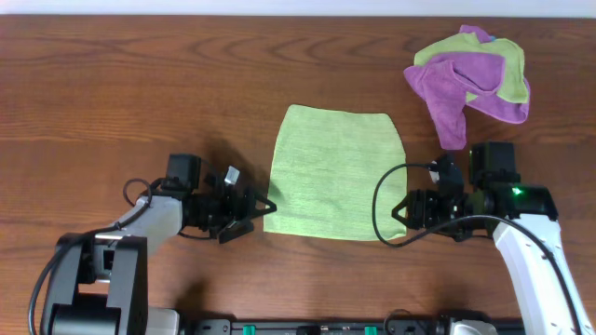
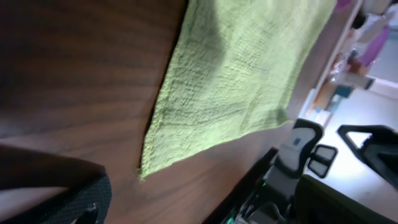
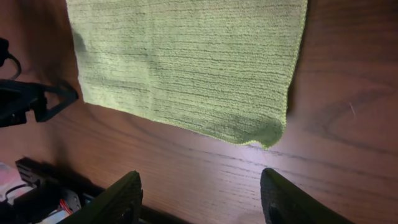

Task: Fold the cloth
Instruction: 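Move both grippers to the lower edges of the green cloth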

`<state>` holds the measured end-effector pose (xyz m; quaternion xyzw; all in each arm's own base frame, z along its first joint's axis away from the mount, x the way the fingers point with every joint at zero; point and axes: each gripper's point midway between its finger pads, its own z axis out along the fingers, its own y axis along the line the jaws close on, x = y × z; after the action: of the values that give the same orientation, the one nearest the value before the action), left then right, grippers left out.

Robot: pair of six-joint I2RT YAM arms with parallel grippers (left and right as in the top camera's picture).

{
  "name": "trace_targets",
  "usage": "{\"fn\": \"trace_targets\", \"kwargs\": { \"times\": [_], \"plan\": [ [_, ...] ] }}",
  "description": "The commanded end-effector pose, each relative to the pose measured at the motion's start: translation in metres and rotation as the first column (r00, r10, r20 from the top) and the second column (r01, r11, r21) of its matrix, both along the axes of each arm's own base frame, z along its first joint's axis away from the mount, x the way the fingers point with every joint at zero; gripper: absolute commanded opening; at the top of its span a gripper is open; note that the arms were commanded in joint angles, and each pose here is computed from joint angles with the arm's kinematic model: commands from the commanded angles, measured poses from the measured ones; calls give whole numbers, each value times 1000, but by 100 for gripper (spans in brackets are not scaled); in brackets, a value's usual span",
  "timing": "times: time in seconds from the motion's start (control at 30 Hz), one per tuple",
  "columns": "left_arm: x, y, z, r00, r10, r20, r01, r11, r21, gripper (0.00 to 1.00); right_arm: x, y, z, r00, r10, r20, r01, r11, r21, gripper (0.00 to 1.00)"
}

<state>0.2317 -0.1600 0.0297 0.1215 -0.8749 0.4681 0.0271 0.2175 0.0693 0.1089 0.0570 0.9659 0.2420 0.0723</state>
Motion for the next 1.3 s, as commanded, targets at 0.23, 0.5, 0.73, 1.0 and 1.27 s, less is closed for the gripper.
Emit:
{"fn": "trace_targets", "kwargs": {
  "times": [0.23, 0.5, 0.73, 1.0, 1.27],
  "plan": [
    [0, 2, -13, 997, 67, -45, -66, 998, 18, 95, -1, 3, 4, 1000, -17, 0, 17, 999, 43, 63],
    [-4, -17, -27, 997, 23, -72, -21, 999, 26, 95, -1, 3, 4, 1000, -17, 1, 17, 999, 43, 64],
    [-4, -23, -32, 999, 2, -52, 0, 999, 35, 94, -4, 4, 4, 1000, -17, -12, 18, 999, 44, 64],
    [-3, -21, -38, 1000, -17, -20, 18, 998, 60, 85, -6, 4, 4, 1000, -17, -22, 18, 999, 44, 64],
    [-5, -25, -45, 999, -36, -11, 37, 995, 92, 29, -6, 3, 3, 1000, -17, -19, 18, 999, 39, 64]
  ]
}}
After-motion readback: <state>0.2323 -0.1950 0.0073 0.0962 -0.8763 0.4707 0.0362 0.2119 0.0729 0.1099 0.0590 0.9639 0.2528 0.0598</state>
